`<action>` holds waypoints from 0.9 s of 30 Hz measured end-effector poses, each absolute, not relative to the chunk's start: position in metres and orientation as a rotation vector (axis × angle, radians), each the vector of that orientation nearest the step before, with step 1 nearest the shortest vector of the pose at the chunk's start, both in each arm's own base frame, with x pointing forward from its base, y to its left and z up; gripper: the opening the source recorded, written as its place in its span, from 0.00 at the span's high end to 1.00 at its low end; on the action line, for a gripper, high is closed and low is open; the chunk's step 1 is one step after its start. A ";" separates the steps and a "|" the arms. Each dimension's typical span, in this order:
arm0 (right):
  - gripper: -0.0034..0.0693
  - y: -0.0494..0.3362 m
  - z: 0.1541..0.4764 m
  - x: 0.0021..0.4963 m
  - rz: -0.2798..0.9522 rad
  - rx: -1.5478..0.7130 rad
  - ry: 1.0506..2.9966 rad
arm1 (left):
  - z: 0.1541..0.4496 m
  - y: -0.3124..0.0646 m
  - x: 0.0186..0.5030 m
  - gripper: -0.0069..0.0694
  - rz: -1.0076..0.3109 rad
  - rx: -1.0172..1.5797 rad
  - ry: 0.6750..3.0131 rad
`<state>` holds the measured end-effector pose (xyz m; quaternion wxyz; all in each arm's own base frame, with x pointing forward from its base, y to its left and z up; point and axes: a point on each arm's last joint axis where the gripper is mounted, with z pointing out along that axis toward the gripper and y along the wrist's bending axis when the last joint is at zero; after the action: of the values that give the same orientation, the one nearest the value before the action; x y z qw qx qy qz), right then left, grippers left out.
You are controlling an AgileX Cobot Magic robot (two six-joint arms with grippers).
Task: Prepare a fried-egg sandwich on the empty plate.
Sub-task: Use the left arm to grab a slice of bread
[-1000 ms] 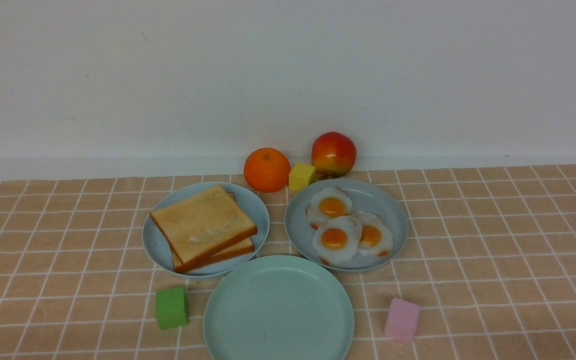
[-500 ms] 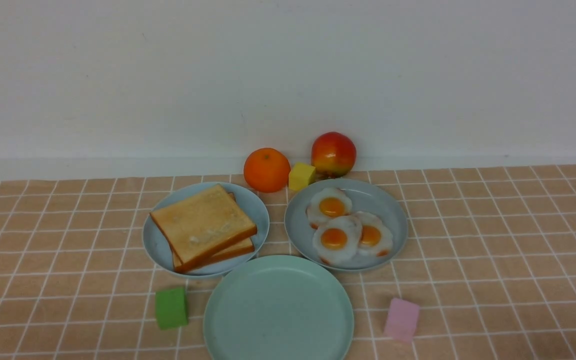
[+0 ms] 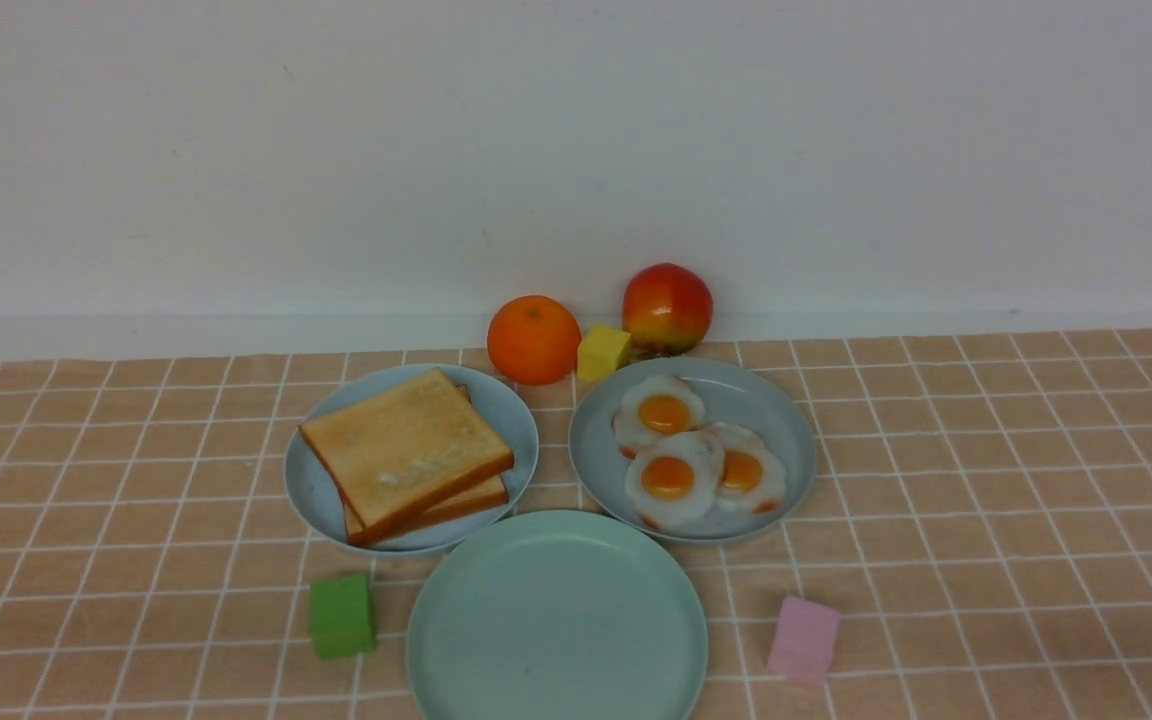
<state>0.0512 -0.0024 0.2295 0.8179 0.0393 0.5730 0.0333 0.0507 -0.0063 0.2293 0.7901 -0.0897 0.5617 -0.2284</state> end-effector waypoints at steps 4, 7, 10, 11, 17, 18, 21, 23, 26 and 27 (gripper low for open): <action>0.62 -0.005 0.248 0.044 0.229 0.194 1.047 | 0.250 -0.002 0.040 0.60 -0.678 -0.277 0.942; 0.62 -0.004 0.277 0.036 0.318 0.228 0.979 | 0.270 -0.001 0.034 0.60 -0.730 -0.289 0.870; 0.62 -0.003 0.334 0.024 0.377 0.236 0.962 | 0.320 0.000 0.020 0.60 -0.745 -0.275 0.852; 0.62 -0.002 0.355 0.024 0.388 0.238 0.993 | 0.341 0.000 0.018 0.60 -0.749 -0.277 0.875; 0.62 0.003 0.442 0.048 0.398 0.252 1.245 | 0.418 -0.007 0.045 0.60 -0.707 -0.357 1.258; 0.62 0.003 0.445 0.054 0.392 0.256 1.304 | 0.424 -0.008 0.050 0.60 -0.699 -0.367 1.305; 0.62 0.004 0.450 0.086 0.336 0.255 1.541 | 0.421 -0.012 0.086 0.60 -0.616 -0.416 1.585; 0.62 0.004 0.439 0.105 0.283 0.240 1.696 | 0.411 -0.014 0.110 0.60 -0.529 -0.422 1.740; 0.62 0.006 0.419 0.126 0.256 0.232 1.864 | 0.389 -0.016 0.141 0.60 -0.420 -0.433 1.936; 0.62 0.007 0.414 0.129 0.263 0.230 1.889 | 0.384 -0.016 0.147 0.60 -0.402 -0.437 1.973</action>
<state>0.1288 0.0067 0.4138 0.5730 0.0982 0.8059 0.1120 0.1470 -0.0160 0.3843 0.5145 -0.1817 0.8212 -0.1672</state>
